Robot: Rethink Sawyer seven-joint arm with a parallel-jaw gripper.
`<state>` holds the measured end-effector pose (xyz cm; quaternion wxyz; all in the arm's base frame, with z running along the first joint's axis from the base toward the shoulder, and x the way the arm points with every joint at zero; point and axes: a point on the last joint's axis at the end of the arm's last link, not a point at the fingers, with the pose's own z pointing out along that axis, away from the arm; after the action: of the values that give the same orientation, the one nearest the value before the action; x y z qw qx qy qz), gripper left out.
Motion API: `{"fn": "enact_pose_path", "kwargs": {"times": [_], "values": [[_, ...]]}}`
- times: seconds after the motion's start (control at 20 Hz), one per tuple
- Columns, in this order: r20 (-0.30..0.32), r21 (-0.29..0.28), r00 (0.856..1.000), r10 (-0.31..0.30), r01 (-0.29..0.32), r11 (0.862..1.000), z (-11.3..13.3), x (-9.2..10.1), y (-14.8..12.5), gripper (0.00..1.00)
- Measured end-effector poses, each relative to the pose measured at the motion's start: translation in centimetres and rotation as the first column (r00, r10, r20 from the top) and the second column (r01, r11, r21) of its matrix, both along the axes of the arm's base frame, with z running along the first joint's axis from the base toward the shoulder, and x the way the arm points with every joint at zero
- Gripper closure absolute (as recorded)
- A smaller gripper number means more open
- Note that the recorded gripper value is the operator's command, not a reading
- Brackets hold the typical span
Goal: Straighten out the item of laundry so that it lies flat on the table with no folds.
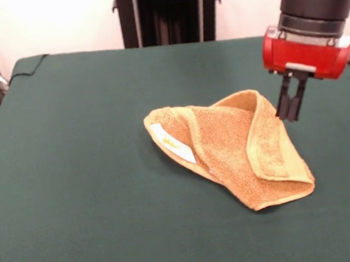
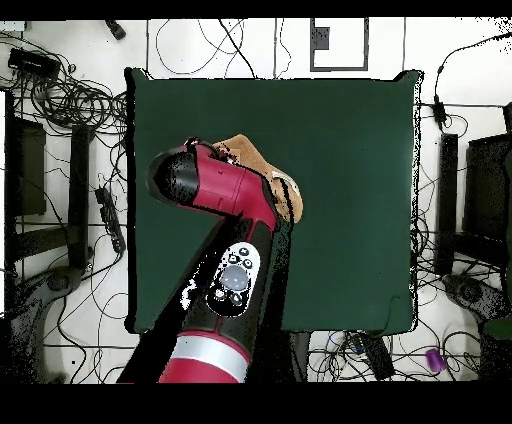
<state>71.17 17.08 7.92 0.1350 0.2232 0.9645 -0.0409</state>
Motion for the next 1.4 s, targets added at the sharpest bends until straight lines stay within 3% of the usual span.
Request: {"fn": "enact_pose_path", "kwargs": {"times": [0.3, 0.75, 0.8, 1.05, 1.4], "values": [[0.0, -0.016, 1.0, -0.028, 0.028, 0.999, -2.3, 0.8, -2.8, 1.0], [0.027, -0.064, 0.995, -0.1, 0.102, 0.993, -9.4, 1.1, -10.4, 1.0], [0.028, -0.071, 0.994, -0.109, 0.111, 0.991, -10.4, 0.8, -11.4, 0.0], [0.025, -0.081, 0.993, -0.112, 0.114, 0.99, -11.7, 0.3, -12.0, 0.0], [0.006, -0.092, 0.996, -0.088, 0.089, 0.992, -13.2, -0.5, -10.7, 0.0]]}}
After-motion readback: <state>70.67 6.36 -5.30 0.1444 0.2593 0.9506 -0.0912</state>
